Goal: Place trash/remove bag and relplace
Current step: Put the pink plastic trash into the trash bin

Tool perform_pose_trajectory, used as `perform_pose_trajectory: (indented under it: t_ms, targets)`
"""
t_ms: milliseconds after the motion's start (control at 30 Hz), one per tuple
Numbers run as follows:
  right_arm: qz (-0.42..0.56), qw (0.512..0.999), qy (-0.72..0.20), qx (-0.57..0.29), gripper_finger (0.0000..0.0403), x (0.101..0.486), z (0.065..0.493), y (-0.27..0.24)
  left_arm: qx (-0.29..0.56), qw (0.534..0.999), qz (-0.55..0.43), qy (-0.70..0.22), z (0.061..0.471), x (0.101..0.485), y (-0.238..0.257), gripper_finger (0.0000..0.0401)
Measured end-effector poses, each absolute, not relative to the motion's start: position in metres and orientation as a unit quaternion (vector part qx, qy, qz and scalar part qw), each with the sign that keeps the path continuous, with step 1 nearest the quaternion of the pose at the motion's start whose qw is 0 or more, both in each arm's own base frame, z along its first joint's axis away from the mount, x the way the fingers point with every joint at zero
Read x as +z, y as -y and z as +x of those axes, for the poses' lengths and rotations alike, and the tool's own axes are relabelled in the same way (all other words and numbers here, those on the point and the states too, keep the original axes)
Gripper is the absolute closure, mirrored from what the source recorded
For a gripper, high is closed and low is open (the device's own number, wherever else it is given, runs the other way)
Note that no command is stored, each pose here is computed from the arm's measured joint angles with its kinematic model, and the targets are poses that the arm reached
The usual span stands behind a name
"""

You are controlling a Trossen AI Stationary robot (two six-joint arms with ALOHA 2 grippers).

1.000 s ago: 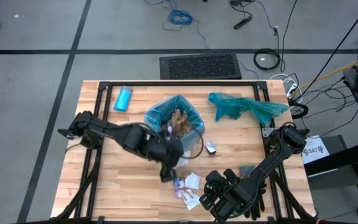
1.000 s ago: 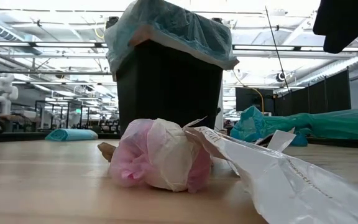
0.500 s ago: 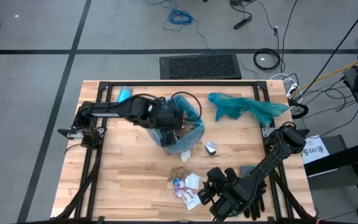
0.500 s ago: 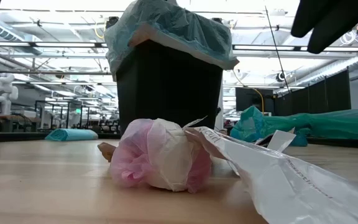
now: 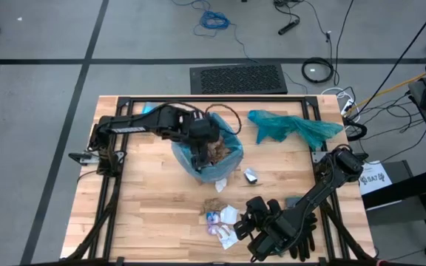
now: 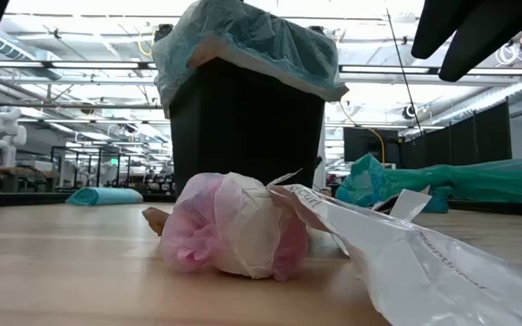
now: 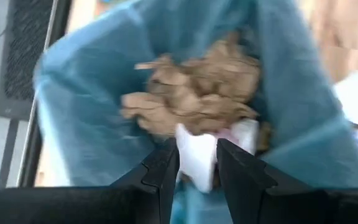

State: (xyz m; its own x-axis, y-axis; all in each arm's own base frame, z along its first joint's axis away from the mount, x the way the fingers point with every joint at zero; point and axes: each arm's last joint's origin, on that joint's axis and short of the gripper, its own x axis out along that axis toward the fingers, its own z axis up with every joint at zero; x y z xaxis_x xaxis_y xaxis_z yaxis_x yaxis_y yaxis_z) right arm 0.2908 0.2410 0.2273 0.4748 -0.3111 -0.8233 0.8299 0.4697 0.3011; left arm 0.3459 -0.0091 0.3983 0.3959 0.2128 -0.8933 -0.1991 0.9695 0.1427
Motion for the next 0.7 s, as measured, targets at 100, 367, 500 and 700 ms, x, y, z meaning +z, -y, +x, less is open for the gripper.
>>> perform_pose_trajectory:
  t_ms: [100,367,500,700]
  targets:
    - [0.362,0.779,-0.359,-0.366,0.0271,0.227,0.291,-0.241,0.094,0.846,0.020,-0.525,0.340,0.404,0.032,0.0285]
    - [0.358,0.782,-0.362,-0.359,0.0271,0.227,0.289,-0.244,0.049,0.872,0.049,-0.485,0.323,0.414,0.101,0.0285]
    - [0.344,0.791,-0.373,-0.342,0.0271,0.227,0.280,-0.254,0.036,0.881,0.041,-0.469,0.331,0.406,0.122,0.0285]
    - [0.334,0.800,-0.383,-0.319,0.0271,0.227,0.264,-0.270,0.005,0.875,-0.005,-0.484,0.360,0.376,0.146,0.0285]
